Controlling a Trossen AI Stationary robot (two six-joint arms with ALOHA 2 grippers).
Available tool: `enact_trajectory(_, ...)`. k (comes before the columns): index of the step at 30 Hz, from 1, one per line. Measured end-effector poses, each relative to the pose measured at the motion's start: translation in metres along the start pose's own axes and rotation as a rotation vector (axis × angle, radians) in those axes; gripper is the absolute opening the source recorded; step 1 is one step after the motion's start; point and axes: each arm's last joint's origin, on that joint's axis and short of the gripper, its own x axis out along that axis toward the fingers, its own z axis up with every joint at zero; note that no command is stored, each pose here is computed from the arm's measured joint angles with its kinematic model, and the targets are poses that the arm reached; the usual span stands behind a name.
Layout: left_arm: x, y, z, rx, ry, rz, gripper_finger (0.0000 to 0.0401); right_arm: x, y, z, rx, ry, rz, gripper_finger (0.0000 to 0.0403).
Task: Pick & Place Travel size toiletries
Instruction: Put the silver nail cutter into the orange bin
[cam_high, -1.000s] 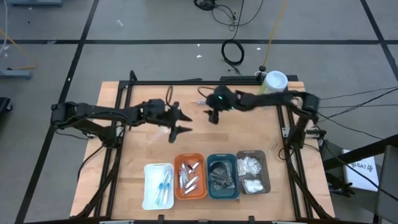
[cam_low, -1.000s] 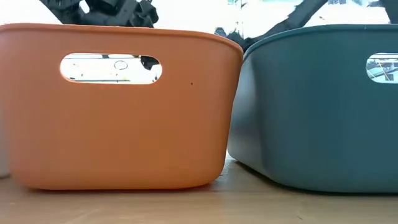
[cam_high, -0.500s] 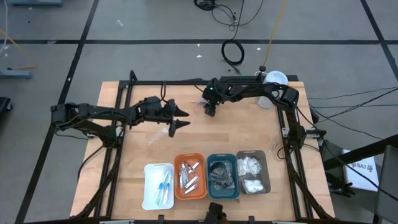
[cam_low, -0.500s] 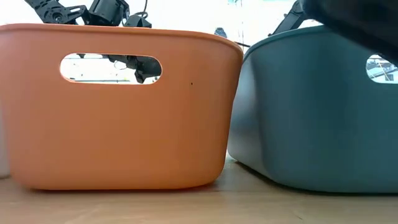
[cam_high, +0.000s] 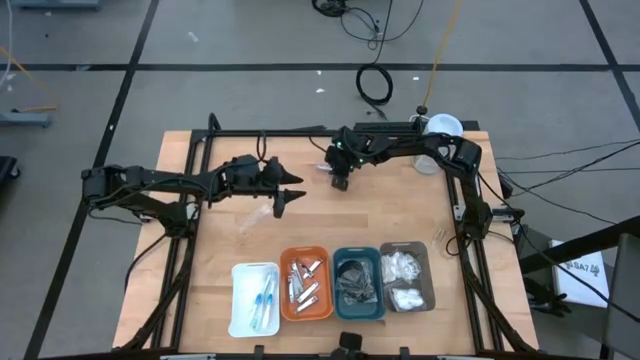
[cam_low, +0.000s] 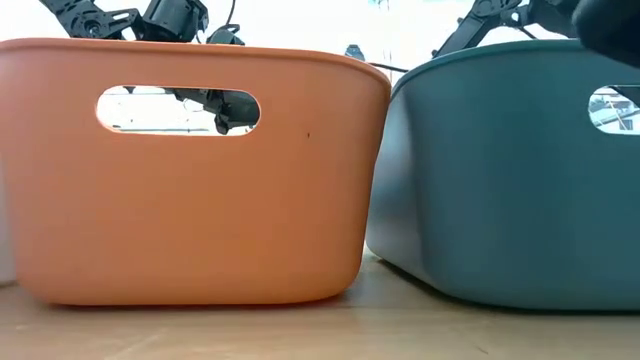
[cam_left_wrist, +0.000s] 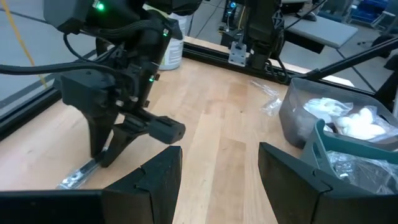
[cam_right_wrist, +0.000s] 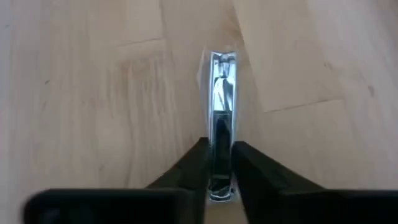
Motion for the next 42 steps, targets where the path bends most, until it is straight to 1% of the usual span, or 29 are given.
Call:
enact_trajectory(3,0.000,0.000,0.000,0.000,0.000,0.003,0.0209,0.000,0.004,-0.001,-0.029,0.024,0.005,0.0034)
enact_trajectory(4,0.000,0.000,0.000,0.000,0.000,0.005,0.0209,0.000,0.005,-0.002,-0.046,0.034,0.007,0.0026)
enact_trajectory(9,0.000,0.000,0.000,-0.010,-0.001,0.011,0.0209,-0.002,0.010,-0.001,-0.065,0.046,0.012,0.0026)
enact_trajectory(12,0.000,0.000,0.000,-0.031,0.000,0.012,0.0209,-0.012,0.015,0.004,-0.074,0.033,0.014,0.0026)
enact_trajectory(15,0.000,-0.001,0.000,-0.034,0.002,0.010,0.0209,-0.031,0.024,0.013,-0.088,-0.005,0.014,0.0026)
enact_trajectory(18,0.000,-0.002,-0.001,-0.033,0.004,0.007,0.0209,-0.062,0.034,0.031,-0.108,-0.132,0.025,0.0026)
enact_trajectory(20,0.001,-0.002,-0.001,-0.033,0.010,0.006,0.0209,-0.081,0.044,0.036,-0.110,-0.196,0.074,0.0026)
enact_trajectory(22,0.001,-0.004,-0.002,-0.032,0.013,0.001,0.0209,-0.095,0.055,0.035,-0.114,-0.258,0.121,0.0026)
enact_trajectory(24,0.001,-0.005,-0.002,-0.030,0.014,-0.003,0.0209,-0.106,0.066,0.028,-0.115,-0.314,0.137,0.0026)
enact_trajectory(26,0.001,-0.006,-0.003,-0.022,0.019,-0.005,0.0209,-0.118,0.074,0.019,-0.110,-0.410,0.144,0.0026)
enact_trajectory(28,0.001,-0.007,-0.003,-0.015,0.019,0.004,0.0209,-0.125,0.081,0.005,-0.083,-0.501,0.156,0.0026)
enact_trajectory(31,0.002,-0.009,-0.003,-0.008,0.013,0.042,0.0209,-0.131,0.092,-0.019,-0.050,-0.675,0.167,0.0026)
enact_trajectory(34,0.002,-0.012,-0.003,0.011,-0.002,0.079,0.0209,-0.140,0.102,-0.036,-0.045,-0.889,0.185,0.0026)
enact_trajectory(36,0.003,-0.015,0.000,0.051,-0.035,0.078,0.0209,-0.142,0.108,-0.047,-0.059,-0.967,0.220,0.0026)
enact_trajectory(38,0.006,-0.020,0.001,0.118,-0.077,0.057,0.0209,-0.142,0.113,-0.053,-0.083,-1.019,0.260,0.0026)
enact_trajectory(42,0.019,-0.031,-0.003,0.287,-0.136,-0.003,0.0209,-0.148,0.122,-0.053,-0.120,-1.088,0.303,0.0026)
